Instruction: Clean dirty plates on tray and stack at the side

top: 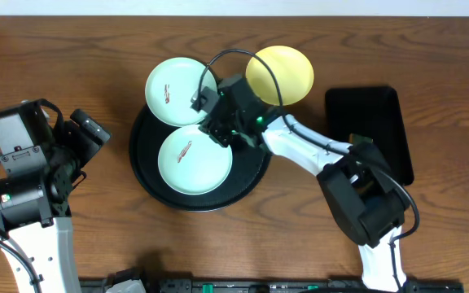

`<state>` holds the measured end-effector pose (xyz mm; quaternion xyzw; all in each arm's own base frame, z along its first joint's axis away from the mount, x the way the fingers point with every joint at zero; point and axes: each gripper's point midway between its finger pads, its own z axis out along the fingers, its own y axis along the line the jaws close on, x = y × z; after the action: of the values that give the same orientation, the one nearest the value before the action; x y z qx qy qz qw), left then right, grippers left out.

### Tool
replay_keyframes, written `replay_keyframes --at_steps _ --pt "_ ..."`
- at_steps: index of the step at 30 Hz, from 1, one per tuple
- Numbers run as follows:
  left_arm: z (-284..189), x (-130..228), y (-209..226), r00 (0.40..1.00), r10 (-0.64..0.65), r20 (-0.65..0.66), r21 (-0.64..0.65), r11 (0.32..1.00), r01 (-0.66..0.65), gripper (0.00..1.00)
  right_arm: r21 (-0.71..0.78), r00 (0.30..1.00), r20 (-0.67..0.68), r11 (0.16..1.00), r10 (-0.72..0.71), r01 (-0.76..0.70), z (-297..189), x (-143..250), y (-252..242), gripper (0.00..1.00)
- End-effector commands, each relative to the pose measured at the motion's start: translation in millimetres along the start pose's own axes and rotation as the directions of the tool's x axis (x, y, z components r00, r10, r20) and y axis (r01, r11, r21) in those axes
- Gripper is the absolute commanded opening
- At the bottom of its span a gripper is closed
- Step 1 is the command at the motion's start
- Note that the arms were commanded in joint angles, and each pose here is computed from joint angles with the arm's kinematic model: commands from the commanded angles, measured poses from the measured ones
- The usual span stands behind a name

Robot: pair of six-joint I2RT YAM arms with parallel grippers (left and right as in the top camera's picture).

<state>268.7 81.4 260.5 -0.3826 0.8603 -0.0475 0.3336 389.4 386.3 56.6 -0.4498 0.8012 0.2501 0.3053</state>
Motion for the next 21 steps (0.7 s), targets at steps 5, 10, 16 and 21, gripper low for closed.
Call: replay_keyframes --at_steps 5,10,16,21 --pt "-4.3 -4.5 -1.8 1.000 -0.003 0.015 0.006 1.000 0.003 0.97 -0.047 0.996 -0.044 0.996 0.072 -0.074 20.2 29.2 -9.3 0.28" --pt "-4.3 -4.5 -1.8 1.000 -0.003 0.015 0.006 1.000 0.003 0.97 -0.057 0.996 -0.054 0.996 0.065 -0.068 22.9 30.6 -2.1 0.21" --pt "-4.3 -4.6 -1.8 1.000 -0.003 0.015 0.006 1.000 0.003 0.97 -0.018 0.995 -0.087 0.998 0.057 -0.059 27.2 39.6 0.1 0.15" --pt "-4.3 -4.6 -1.8 1.000 -0.003 0.015 0.006 1.000 0.003 0.97 0.021 0.992 -0.108 0.998 0.065 -0.063 27.4 48.7 -6.7 0.10"
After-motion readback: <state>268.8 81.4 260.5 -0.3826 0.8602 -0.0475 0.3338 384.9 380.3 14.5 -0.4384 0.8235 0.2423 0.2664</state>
